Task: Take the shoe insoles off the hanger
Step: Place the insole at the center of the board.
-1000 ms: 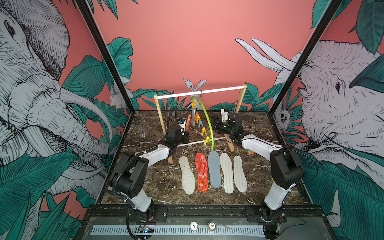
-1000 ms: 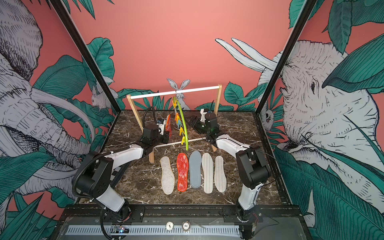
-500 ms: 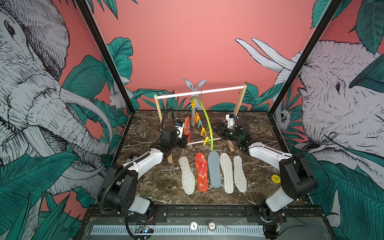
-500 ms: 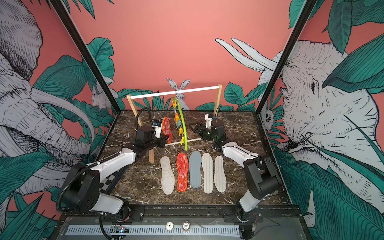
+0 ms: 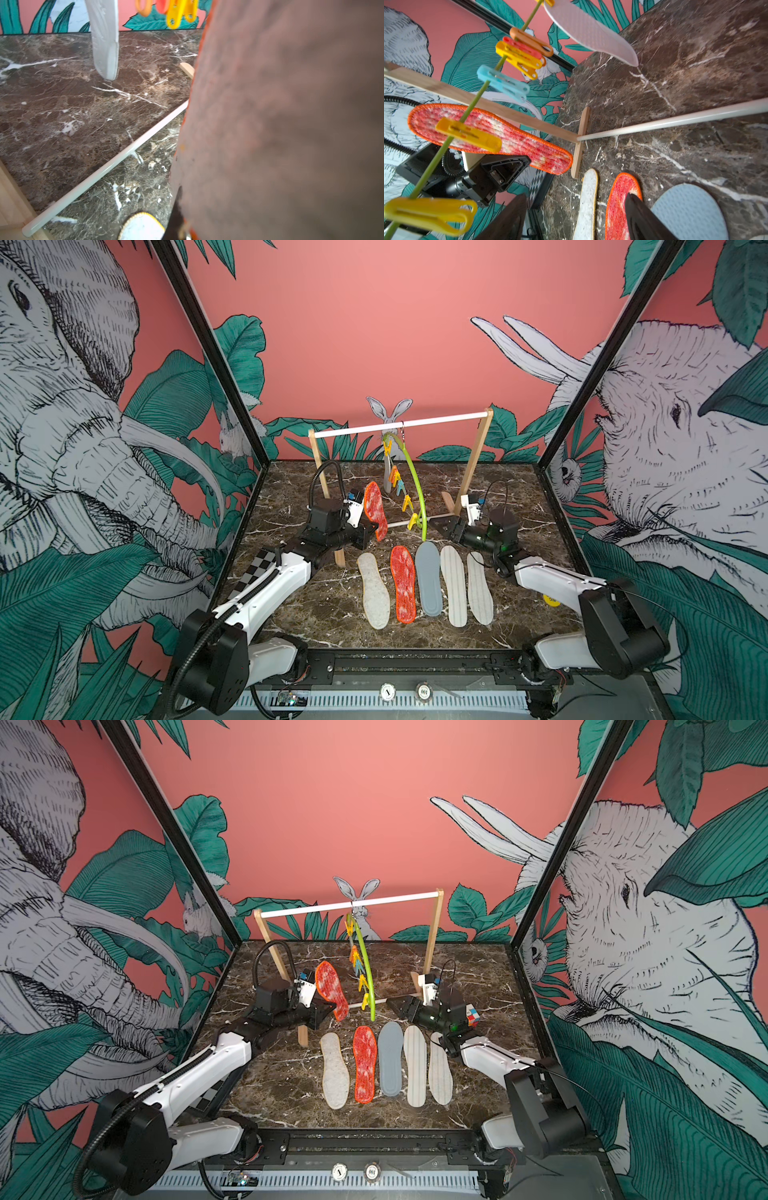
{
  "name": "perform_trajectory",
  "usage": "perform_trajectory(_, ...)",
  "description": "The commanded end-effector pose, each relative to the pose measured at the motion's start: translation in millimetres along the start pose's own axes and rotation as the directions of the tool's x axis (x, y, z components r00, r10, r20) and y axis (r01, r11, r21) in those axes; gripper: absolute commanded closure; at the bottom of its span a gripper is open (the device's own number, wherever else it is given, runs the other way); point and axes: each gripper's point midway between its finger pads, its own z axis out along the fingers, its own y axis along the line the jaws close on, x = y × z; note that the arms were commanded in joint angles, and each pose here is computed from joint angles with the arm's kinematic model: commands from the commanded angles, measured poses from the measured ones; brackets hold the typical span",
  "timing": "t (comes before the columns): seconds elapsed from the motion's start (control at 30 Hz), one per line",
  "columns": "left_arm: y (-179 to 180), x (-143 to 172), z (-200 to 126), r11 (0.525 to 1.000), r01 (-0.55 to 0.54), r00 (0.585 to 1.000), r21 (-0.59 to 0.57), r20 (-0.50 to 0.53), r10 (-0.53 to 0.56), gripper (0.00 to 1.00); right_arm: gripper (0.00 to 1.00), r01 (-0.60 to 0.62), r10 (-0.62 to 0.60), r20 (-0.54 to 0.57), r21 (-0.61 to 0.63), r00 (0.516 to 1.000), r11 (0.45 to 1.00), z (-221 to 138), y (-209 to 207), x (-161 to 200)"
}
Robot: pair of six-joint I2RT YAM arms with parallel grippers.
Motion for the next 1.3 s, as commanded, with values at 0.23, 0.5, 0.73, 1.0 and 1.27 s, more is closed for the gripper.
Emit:
perform_trajectory(0.23, -69.8, -0.1, -48.8, 0.956, -0.032, 0.999, 0.293, 0.0, 0.034, 1.0, 0.25, 0.234, -0.241, -0.006, -0.212, 0.971, 0.949, -42.9, 78.5, 19.9)
perform_trajectory(0.5, -110.9, -15.6, -80.0, 0.885, -0.026, 1.0, 0.464, 0.001, 0.03, 1.0, 0.25, 0.34, -0.357, -0.012, -0.27, 0.934, 0.901, -76.3, 136.6, 18.0)
perform_trajectory(0.73, -137.6, -39.7, -107.6, 0.836, -0.067, 0.997, 0.545, 0.063, 0.04, 1.0, 0.26, 0.378, -0.389, 0.039, -0.343, 0.921, 0.86, -90.5, 190.6, -4.3)
perform_trajectory(1.0, -162.2, -64.4, -125.7, 0.784, -0.123, 0.991, 0.609, 0.115, 0.065, 1.0, 0.35, 0.4, -0.424, 0.043, -0.429, 0.905, 0.81, -77.4, 237.7, -18.6)
perform_trajectory(1.27, -174.8, -73.6, -125.0, 0.75, -0.145, 0.989, 0.645, 0.121, 0.088, 1.0, 0.54, 0.371, -0.426, 0.006, -0.506, 0.905, 0.779, -52.6, 263.1, -20.3)
